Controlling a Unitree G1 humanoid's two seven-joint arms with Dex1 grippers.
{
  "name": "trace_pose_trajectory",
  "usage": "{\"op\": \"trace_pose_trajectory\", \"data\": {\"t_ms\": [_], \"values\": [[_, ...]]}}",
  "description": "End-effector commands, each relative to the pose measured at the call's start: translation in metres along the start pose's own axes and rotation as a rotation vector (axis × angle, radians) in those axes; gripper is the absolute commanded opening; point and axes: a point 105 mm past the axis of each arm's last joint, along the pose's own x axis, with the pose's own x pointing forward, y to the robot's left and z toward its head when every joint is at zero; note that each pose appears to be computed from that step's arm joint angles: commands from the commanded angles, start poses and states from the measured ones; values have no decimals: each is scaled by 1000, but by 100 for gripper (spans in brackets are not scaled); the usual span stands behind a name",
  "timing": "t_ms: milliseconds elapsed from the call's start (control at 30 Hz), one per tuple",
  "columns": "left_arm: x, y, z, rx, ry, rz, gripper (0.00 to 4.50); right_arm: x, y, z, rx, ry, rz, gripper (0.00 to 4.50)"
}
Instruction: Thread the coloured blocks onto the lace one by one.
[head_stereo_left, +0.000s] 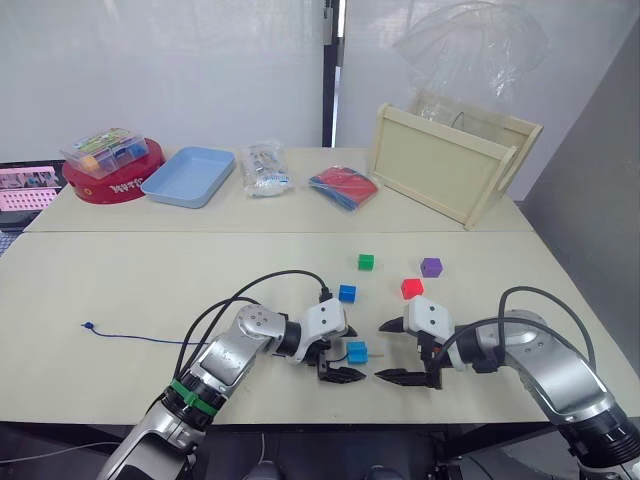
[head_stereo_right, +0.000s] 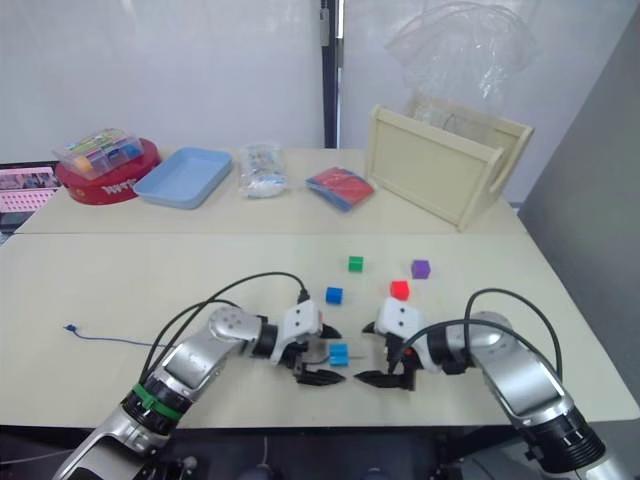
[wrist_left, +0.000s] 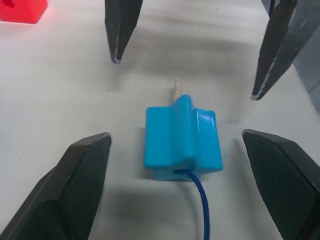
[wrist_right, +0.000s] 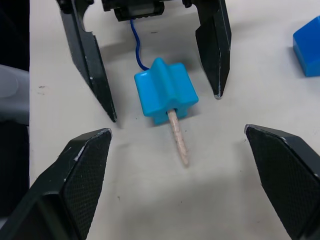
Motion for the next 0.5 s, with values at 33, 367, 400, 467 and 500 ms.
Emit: {"op": "trace_pose_trajectory", "data": {"t_ms": [33,367,400,467,500], "values": [[4,-5,0,8,5,-31,303,-2,-1,6,-25,-18,-14,450],[1,-6,-3,12,21,-44,136,8,-1,-4,-57,15,-23,450],[1,-6,-3,12,23,-45,136,9,-1,-6,-62,24,-20,450],[1,-5,-3,14,26,-45,136,11,-2,-9,-69,36,-16,450],[1,-5,-3,14,26,-46,136,12,-2,-9,-69,36,-14,425]]}}
